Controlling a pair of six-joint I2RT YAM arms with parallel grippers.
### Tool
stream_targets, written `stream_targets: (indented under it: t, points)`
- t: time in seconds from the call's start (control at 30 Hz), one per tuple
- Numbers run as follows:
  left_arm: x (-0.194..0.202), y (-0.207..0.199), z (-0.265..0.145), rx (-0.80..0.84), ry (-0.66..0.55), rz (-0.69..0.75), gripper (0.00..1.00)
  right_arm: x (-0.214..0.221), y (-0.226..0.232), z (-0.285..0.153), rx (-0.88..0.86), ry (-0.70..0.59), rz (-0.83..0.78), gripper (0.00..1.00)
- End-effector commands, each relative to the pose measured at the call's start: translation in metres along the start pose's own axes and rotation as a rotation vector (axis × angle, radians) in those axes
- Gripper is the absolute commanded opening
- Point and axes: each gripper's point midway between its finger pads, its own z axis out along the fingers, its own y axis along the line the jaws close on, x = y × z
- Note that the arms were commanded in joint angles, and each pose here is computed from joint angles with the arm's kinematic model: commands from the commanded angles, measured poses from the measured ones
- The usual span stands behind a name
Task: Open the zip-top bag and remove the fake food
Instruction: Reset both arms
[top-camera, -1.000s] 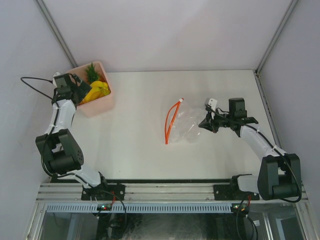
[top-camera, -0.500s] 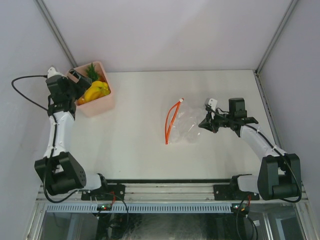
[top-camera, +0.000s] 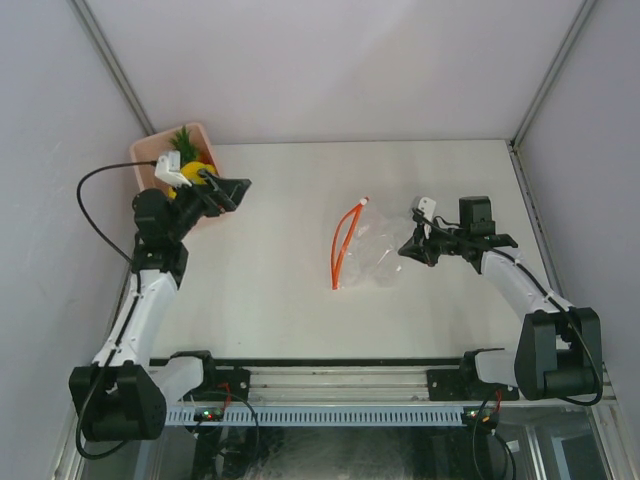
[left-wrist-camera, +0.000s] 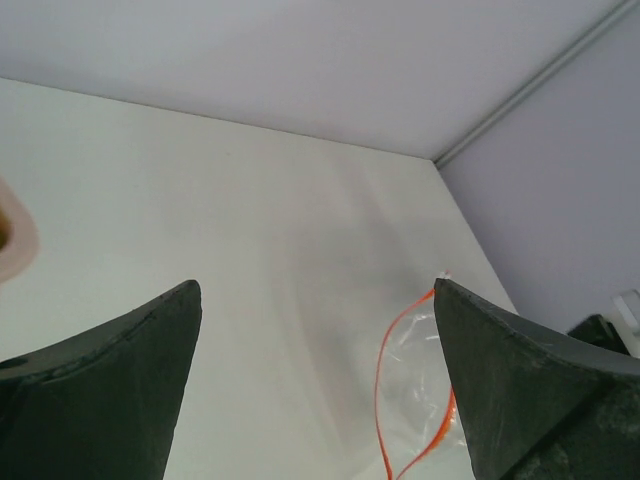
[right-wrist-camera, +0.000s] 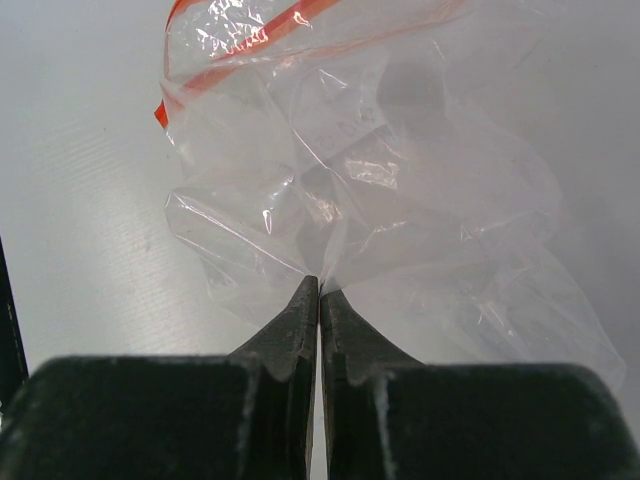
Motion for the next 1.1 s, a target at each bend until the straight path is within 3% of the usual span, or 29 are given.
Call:
stream_targets:
  t: [0.0, 0.23, 0.37, 0.57, 0.67, 0.8, 0.93, 1.07]
  points:
    - [0.001, -0.035, -0.009, 0.175, -0.075, -0.008, 1.00, -0.023, -0.003, -0.006, 0.000, -0.050, -0.071, 0.00]
    - [0.042, -0.061, -0.024, 0.132, -0.019, 0.143, 1.00, -0.028, -0.005, -0.012, 0.023, -0.055, -0.095, 0.00]
    - [0.052, -0.070, -0.042, 0.152, -0.031, 0.148, 1.00, -0.031, -0.014, -0.018, 0.074, -0.058, -0.086, 0.00]
    - [0.064, -0.078, -0.065, 0.218, -0.053, 0.106, 1.00, -0.044, -0.048, -0.030, 0.268, -0.094, 0.097, 0.01]
    - [0.071, -0.080, -0.071, 0.246, -0.055, 0.067, 1.00, -0.052, -0.074, -0.042, 0.434, -0.125, 0.186, 0.25]
    - [0.074, -0.082, -0.078, 0.266, -0.065, 0.030, 1.00, -0.063, -0.082, -0.058, 0.525, -0.141, 0.140, 0.57]
    - [0.068, -0.061, -0.085, 0.137, -0.109, -0.076, 1.00, -0.080, -0.074, -0.078, 0.563, -0.158, 0.024, 0.72]
    - [0.058, -0.061, -0.096, 0.143, -0.171, -0.067, 1.00, -0.099, -0.060, -0.105, 0.579, -0.166, -0.091, 0.81]
